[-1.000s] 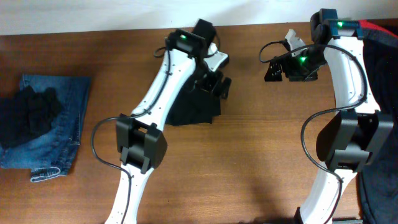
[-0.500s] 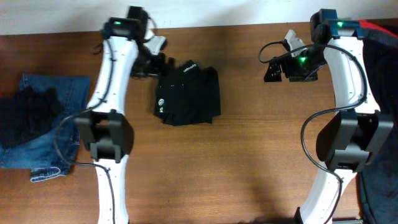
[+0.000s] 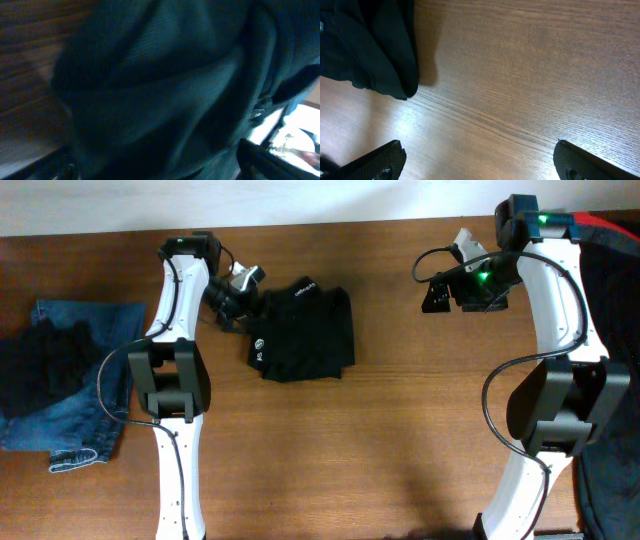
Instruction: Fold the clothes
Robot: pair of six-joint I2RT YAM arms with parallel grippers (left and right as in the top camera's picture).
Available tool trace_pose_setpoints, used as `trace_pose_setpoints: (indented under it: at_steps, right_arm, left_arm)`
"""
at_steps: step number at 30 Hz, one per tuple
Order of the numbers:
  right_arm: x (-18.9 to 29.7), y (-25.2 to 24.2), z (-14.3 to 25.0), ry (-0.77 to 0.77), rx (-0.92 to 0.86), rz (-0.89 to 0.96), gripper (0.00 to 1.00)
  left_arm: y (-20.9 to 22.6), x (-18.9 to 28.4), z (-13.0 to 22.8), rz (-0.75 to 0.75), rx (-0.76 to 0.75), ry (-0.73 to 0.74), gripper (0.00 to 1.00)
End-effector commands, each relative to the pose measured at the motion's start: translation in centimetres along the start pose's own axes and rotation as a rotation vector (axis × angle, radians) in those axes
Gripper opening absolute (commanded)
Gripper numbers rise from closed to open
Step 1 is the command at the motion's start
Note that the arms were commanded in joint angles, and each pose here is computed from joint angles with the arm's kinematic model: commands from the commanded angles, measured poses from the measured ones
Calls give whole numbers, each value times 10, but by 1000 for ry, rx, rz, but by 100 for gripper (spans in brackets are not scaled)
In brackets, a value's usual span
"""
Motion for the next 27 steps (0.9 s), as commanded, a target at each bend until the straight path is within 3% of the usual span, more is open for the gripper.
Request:
trace_pose_setpoints:
  at_steps: [1,3,5,6,7,10,15,20,27]
  right_arm:
    - [5,5,0,-15,24,1,99]
    - [5,5,0,-15,24,1,99]
    - [5,5,0,-15,23,1,99]
    - [5,5,0,-15,23,1,99]
    - [5,5,0,-15,23,1,99]
    - [5,5,0,-15,23,1,99]
    - [5,5,0,-14,23,1,99]
    - [5,5,0,-12,22,1,99]
    - [5,5,1,-7,20,2,99]
  left_arm:
    - [-8,-33,0,192,-44,-2,76]
    - [-14,-37,1,199,-55,12,65]
    - [-19,-40,2,203,-55,30,39]
    - [-20,-41,2,204,-55,34,8]
    - [-20,-41,2,204,-54,35,1]
    - [-17,-32,2,189,-52,21,1]
    - [-7,27,7,46,-53,-29,0]
    - [9,124,29,-364,91,-69,0]
    - [18,221,68,-604,245,-203,0]
Point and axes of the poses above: each gripper's point midway between its finger pads, its own x axis back along the fingers, its own y axis along the line the jaws close on, z = x × y, the point moved 6 cm from there along x, back along the fingers, and after that the axes turned 13 degrees about -x, right-handed, at the moved point
